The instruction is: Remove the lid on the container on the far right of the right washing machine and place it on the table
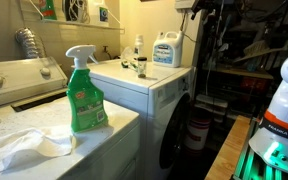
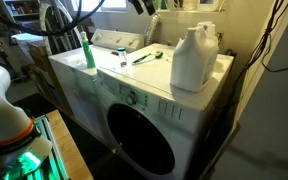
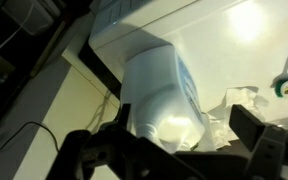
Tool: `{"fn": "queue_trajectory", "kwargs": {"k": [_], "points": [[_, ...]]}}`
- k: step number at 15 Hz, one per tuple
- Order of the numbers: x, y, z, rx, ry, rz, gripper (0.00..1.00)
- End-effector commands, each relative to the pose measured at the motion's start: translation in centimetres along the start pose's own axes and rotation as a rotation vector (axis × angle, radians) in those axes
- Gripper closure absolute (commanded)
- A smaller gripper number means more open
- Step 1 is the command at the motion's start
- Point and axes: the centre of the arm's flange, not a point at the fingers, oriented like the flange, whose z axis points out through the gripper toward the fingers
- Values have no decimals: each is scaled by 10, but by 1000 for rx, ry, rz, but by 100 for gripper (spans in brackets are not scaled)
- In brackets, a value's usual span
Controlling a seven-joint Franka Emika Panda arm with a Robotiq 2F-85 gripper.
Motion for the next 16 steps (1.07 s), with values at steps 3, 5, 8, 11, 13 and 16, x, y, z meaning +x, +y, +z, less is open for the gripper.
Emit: {"fn": "queue_trajectory", "kwargs": {"k": [3,5,8,11,13,16], "points": [[25,26,19,-31,-19,46,0],[33,27,25,-38,-25,51,0],[35,27,23,-39,-18,52,0],[53,32,36,-40,-3,61,0],[62,32,46,-23,18,60,0],[75,28,63,-15,34,77,0]]}}
